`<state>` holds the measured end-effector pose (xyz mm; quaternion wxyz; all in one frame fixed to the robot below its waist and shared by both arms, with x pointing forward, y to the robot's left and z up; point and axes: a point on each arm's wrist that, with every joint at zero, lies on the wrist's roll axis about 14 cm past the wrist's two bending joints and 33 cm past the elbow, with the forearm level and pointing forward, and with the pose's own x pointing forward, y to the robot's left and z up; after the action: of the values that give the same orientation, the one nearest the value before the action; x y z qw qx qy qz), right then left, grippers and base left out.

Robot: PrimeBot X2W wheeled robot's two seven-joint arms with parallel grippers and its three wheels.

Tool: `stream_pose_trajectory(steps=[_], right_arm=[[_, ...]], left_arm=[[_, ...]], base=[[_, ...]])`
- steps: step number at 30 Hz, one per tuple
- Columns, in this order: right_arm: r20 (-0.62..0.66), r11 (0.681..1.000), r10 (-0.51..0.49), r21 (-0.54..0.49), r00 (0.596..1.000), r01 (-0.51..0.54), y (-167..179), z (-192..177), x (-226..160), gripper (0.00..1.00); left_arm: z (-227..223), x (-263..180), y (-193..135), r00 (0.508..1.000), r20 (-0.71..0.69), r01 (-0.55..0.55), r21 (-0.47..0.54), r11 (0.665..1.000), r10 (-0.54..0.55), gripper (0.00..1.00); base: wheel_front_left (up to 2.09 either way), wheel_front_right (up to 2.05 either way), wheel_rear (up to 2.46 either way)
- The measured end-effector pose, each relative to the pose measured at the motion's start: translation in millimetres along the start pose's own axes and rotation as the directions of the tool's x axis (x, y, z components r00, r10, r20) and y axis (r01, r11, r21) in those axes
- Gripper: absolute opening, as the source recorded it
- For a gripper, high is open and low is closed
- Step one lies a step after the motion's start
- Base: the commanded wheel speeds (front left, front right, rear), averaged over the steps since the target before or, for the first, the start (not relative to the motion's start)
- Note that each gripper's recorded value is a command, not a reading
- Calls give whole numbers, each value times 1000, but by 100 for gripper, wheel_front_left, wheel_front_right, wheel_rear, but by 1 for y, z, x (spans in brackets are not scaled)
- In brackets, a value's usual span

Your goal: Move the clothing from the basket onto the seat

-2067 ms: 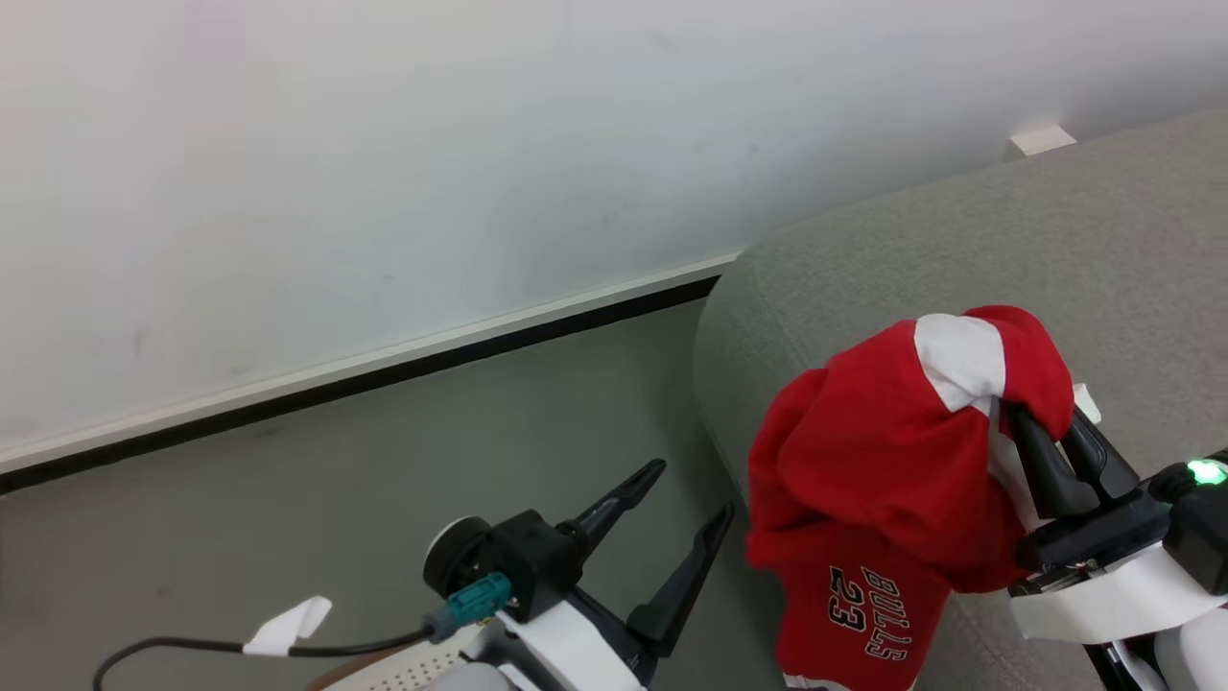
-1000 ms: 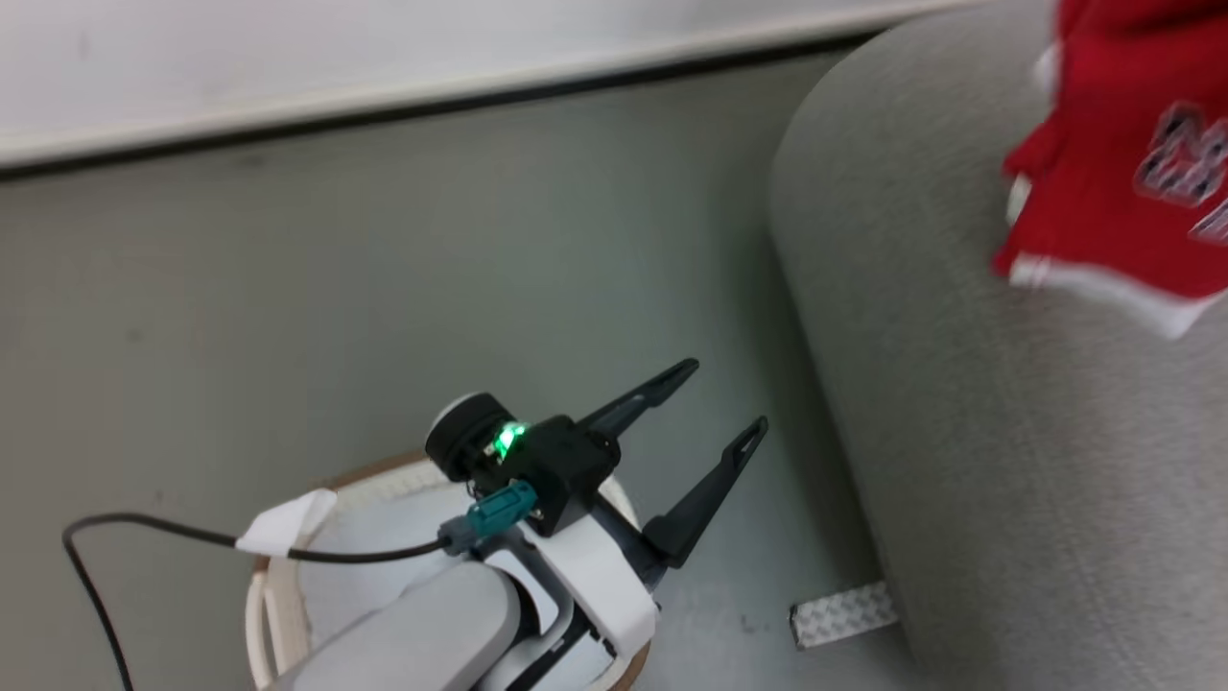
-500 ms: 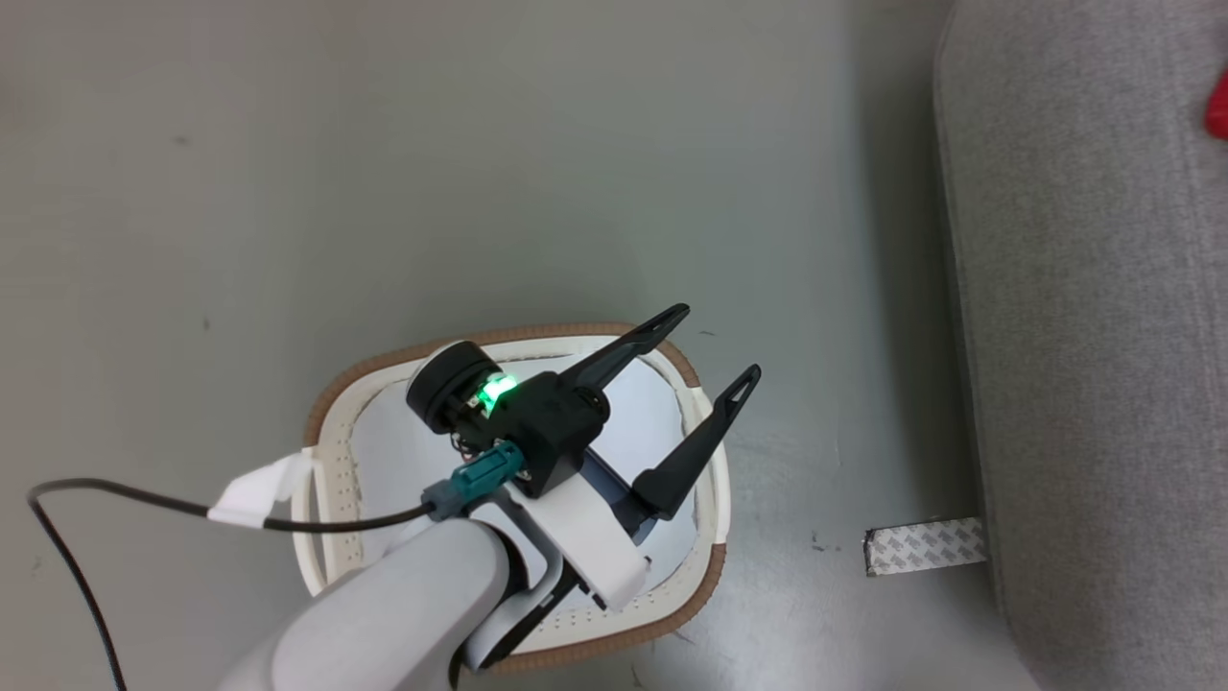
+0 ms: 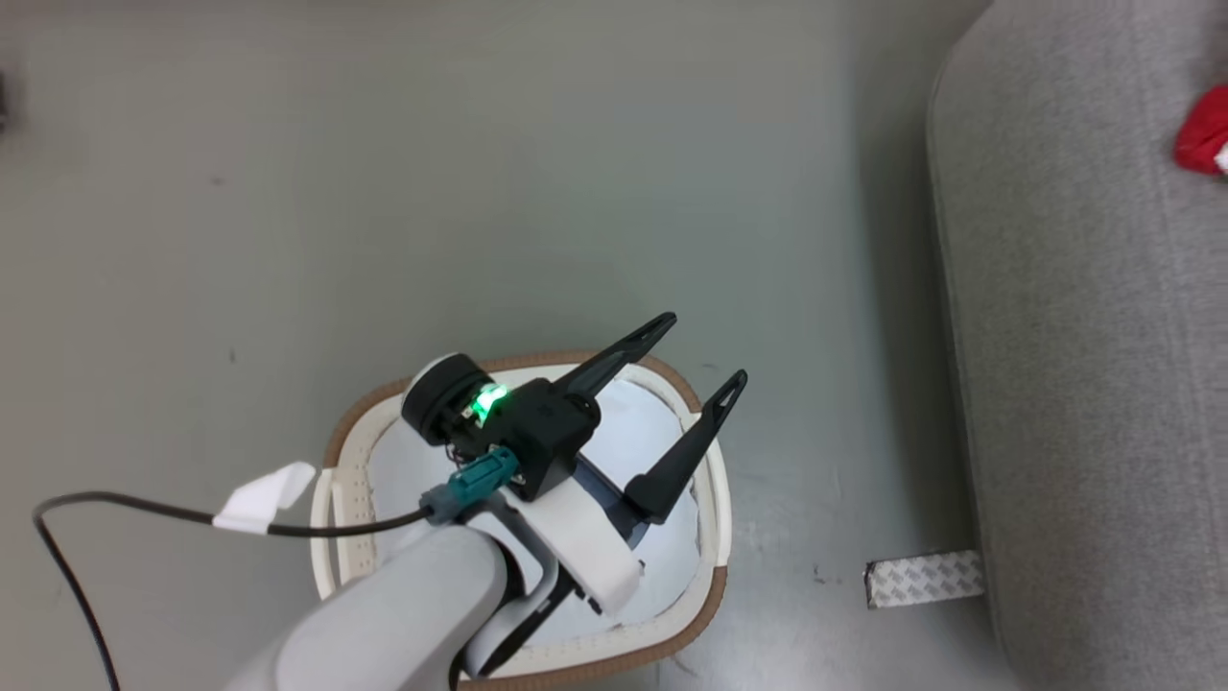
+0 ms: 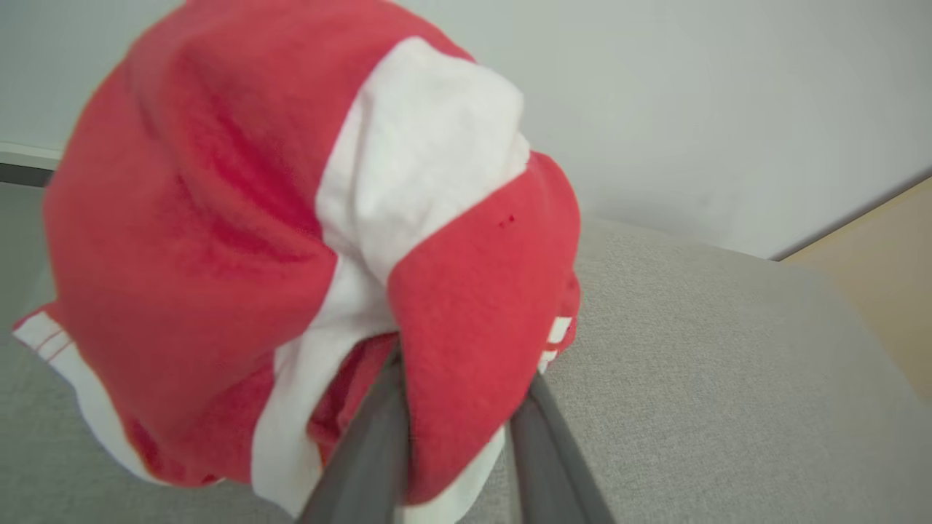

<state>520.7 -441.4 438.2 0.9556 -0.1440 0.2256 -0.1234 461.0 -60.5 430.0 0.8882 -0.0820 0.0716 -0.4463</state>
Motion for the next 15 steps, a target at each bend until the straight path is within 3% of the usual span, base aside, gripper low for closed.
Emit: stream_pose_trajectory(steps=[7, 15], right_arm=[[-29, 999, -20, 49, 999, 22, -20, 10, -32, 100], [211, 999, 19, 30, 977, -26, -29, 83, -87, 100]], left_arm=[[25, -9, -18, 999, 42, -8, 15, 1000, 8, 100], [63, -40, -30, 991, 106, -92, 42, 995, 87, 100]], base=[[0, 0, 0], [0, 0, 0]])
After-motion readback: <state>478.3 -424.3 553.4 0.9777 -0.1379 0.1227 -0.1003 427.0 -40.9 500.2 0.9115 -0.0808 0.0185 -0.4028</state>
